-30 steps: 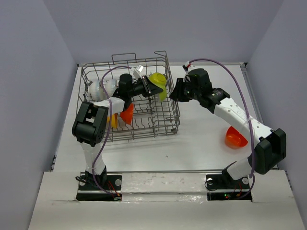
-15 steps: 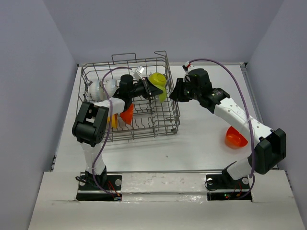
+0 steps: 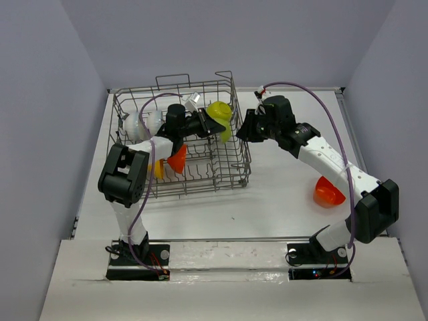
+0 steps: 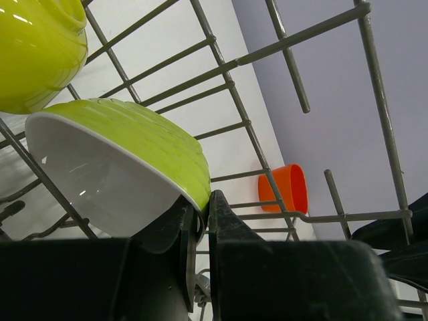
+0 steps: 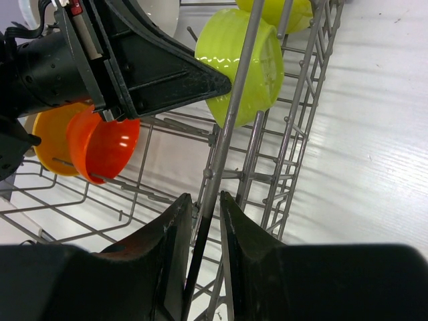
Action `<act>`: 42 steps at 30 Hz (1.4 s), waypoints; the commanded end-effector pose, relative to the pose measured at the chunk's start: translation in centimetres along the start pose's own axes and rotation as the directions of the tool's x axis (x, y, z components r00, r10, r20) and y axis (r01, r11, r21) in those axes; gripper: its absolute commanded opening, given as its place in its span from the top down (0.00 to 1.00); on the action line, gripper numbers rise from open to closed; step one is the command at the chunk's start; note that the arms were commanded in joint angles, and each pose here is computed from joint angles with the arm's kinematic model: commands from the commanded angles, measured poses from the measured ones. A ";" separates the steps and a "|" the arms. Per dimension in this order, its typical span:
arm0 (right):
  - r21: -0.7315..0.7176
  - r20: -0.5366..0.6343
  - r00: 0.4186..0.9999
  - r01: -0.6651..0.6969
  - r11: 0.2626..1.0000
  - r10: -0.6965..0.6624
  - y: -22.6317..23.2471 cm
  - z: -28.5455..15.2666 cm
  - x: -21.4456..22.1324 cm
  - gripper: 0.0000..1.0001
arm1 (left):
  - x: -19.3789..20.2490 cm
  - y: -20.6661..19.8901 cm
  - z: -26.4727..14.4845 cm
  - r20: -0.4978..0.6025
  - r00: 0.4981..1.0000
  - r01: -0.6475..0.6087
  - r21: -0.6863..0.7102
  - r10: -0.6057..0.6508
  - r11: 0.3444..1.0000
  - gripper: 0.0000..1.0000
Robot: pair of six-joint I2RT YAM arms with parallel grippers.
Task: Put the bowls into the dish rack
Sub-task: Place the upside down bowl on the dish rack.
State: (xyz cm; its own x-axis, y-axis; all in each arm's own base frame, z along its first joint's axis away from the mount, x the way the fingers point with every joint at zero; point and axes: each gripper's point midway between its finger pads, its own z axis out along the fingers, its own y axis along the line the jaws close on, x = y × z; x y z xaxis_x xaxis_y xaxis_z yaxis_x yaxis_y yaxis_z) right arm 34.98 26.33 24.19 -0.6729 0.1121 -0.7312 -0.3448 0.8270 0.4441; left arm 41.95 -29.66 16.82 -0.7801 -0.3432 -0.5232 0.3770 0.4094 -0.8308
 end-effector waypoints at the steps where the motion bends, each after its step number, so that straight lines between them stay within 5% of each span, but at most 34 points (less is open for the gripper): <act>1: -0.010 0.021 0.999 0.025 1.000 -0.025 0.6 0.1 -0.6 0.71 | -0.9 -0.3 -1.2 0.039 0.998 -0.042 -0.049 0.044 0.998 0.87; 42: -0.020 0.020 0.999 0.029 0.999 -0.029 0.7 0.1 -0.6 0.71 | -1.3 3.8 -3.9 -0.003 0.993 -0.109 -0.350 0.115 0.930 0.71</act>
State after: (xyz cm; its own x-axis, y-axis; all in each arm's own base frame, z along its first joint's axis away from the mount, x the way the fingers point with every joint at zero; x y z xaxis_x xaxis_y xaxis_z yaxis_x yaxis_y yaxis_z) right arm 35.04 26.39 23.98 -0.6759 0.1100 -0.7288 -0.3436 0.8277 0.4436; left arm 41.55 -27.35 16.06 -0.7511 -0.2769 -0.5993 0.3432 0.6118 -0.7127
